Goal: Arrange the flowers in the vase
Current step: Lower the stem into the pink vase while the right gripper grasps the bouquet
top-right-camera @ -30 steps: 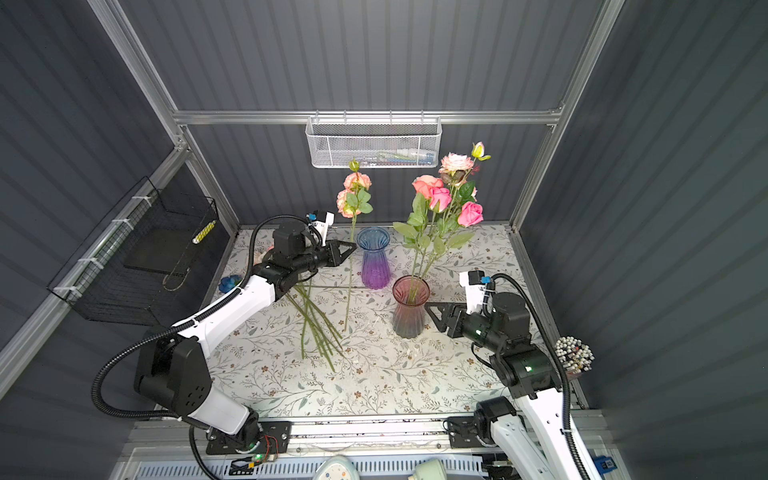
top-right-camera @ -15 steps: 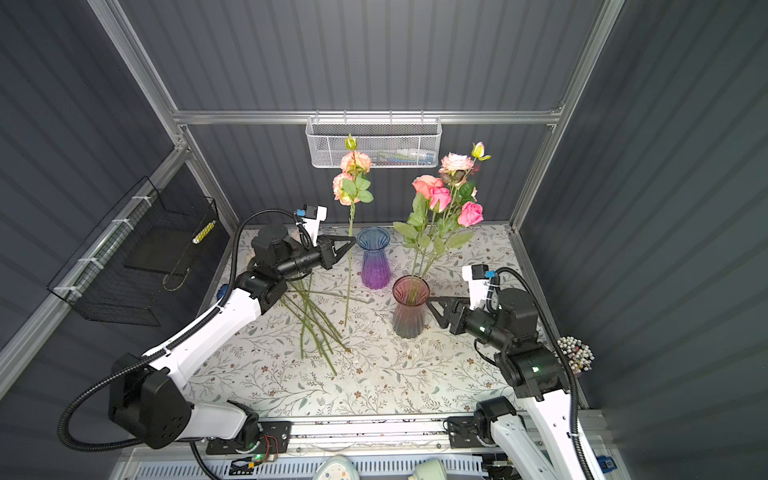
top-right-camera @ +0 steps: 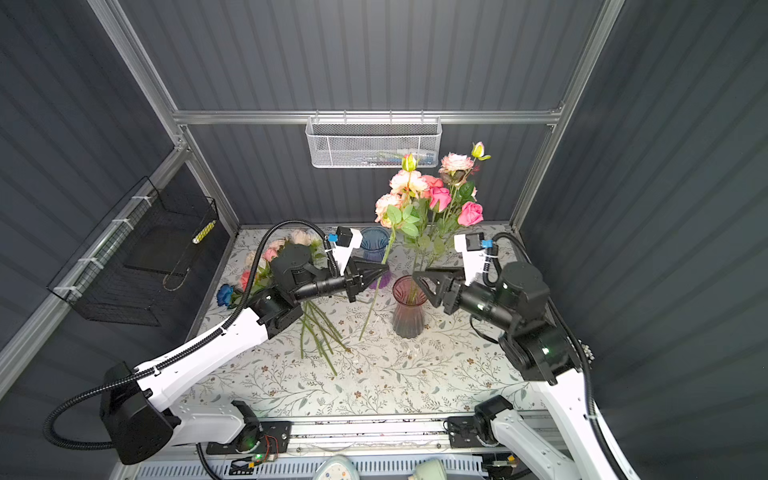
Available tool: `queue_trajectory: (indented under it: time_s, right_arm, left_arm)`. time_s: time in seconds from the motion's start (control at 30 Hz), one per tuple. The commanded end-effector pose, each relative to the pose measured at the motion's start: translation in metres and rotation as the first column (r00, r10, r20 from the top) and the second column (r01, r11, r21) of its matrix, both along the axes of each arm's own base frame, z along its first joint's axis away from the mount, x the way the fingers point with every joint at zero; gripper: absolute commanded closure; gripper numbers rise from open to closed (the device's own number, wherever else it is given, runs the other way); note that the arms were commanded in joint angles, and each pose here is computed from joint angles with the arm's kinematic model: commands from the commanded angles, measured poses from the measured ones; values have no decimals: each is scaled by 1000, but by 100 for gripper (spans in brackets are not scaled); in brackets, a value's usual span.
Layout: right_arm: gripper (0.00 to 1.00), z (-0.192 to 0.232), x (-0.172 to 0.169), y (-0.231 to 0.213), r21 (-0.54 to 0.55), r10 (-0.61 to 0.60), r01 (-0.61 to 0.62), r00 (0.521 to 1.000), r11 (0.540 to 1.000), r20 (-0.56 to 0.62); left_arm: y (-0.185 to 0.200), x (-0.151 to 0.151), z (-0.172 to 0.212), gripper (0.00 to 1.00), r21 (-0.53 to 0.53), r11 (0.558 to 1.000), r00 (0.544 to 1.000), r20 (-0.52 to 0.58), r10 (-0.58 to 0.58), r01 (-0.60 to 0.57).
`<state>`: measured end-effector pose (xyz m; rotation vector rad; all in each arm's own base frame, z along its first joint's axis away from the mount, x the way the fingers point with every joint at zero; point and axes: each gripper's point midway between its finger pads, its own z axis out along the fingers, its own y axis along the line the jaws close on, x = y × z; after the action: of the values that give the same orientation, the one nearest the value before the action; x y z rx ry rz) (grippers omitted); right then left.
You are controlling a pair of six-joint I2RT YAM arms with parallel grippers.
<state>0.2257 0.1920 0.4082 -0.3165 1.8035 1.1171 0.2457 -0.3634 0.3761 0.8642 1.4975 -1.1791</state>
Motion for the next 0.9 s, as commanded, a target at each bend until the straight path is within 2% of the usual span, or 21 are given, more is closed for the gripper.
queue_trajectory:
  time_s: [0.0, 0.1, 0.2, 0.3, 0.37, 0.67, 0.87]
  right_arm:
    - [46, 24, 17, 17, 20, -2, 1, 998, 1000, 64]
    - [46, 24, 30, 32, -2, 7, -7, 997, 1000, 82]
    - [50, 20, 44, 38, -2, -7, 7, 998, 1000, 58]
    - [57, 17, 44, 49, -1, 29, -29, 998, 1000, 56]
    - [66, 16, 44, 54, -1, 33, -33, 998, 999, 51]
    - [79, 13, 38, 72, -2, 81, -81, 996, 997, 48]
    - [86, 15, 37, 71, -15, 63, -62, 995, 998, 74]
  left_arm:
    - [-1, -3, 11, 98, -16, 1000, 998, 57, 16, -15]
    - [-2, -6, 10, 98, -12, 1000, 999, 51, 7, -7]
    - [1, -9, 11, 98, -15, 1000, 998, 54, 11, -10]
    - [3, -10, 13, 98, -18, 1000, 998, 62, 18, -17]
    - [3, -10, 14, 98, -18, 1000, 998, 63, 15, -14]
    - [1, -8, 13, 96, -25, 1000, 998, 63, 18, -16]
    - [3, -6, 13, 88, -30, 999, 998, 56, 35, -34]
